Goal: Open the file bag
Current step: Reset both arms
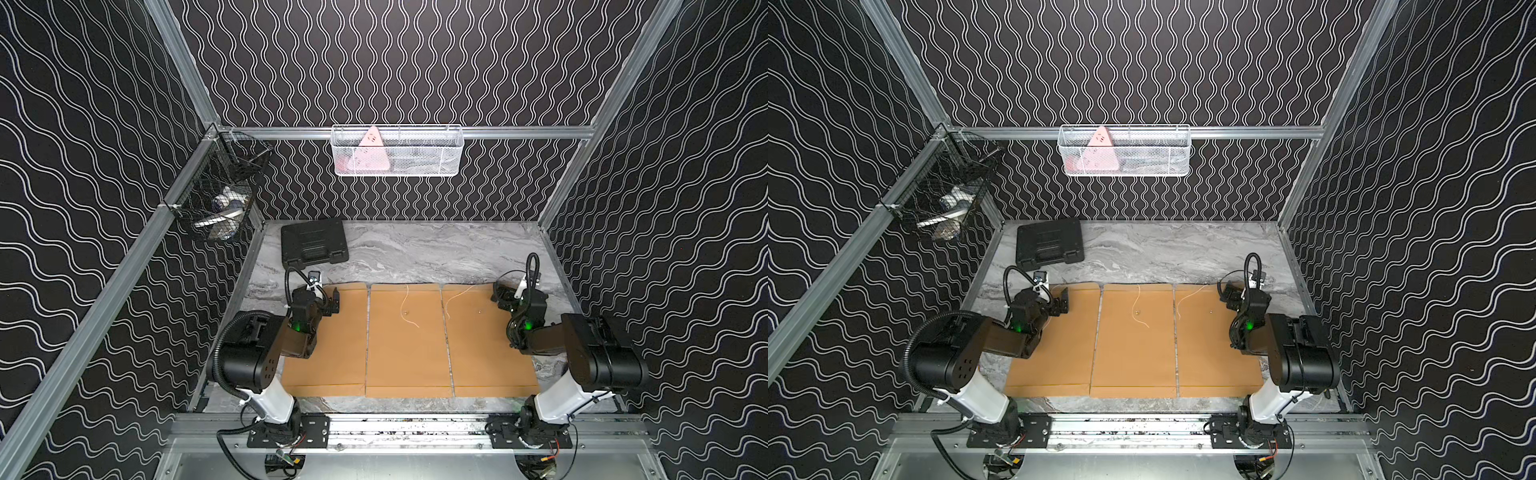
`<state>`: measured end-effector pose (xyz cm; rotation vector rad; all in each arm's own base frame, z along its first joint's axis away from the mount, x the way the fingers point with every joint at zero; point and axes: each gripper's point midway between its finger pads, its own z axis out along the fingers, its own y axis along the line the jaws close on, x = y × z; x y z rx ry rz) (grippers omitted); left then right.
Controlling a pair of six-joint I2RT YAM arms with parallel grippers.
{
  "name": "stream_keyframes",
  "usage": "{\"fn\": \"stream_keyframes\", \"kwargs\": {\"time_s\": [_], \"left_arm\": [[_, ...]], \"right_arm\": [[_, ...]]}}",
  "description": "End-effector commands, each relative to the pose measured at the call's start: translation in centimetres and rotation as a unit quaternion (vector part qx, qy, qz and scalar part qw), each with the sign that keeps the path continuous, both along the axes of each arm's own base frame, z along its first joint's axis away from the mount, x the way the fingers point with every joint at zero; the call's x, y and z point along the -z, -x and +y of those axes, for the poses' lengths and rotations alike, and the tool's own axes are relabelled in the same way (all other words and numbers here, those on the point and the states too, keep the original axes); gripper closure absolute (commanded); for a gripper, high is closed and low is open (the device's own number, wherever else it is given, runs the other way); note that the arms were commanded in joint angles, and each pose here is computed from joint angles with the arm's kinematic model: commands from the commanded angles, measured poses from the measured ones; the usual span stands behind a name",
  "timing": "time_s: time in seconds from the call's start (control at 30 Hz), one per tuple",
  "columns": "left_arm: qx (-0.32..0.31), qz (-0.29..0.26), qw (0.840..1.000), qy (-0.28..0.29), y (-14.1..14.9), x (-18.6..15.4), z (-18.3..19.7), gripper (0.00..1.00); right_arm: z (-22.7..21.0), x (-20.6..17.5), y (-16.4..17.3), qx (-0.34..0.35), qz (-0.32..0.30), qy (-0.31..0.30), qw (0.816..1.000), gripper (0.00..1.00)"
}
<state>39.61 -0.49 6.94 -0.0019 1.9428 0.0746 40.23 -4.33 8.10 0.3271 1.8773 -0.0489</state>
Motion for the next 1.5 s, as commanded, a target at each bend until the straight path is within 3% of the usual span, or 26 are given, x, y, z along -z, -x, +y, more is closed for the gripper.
{"fn": "stream_keyframes", "kwargs": {"time_s": [0.0, 1.47], "left_arm": [[0.002, -0.013, 1.0, 0.0, -0.37, -0.61, -0.07, 0.01], [-0.001, -0.015, 1.0, -0.001, -0.4, -0.67, 0.05, 0.01]], "right_arm": [[-0.09, 0.58, 0.14, 0.004, 0.009, 0.007, 1.0, 0.0], [-0.07, 0.66, 0.19, 0.004, 0.012, 0.006, 1.0, 0.01]]}}
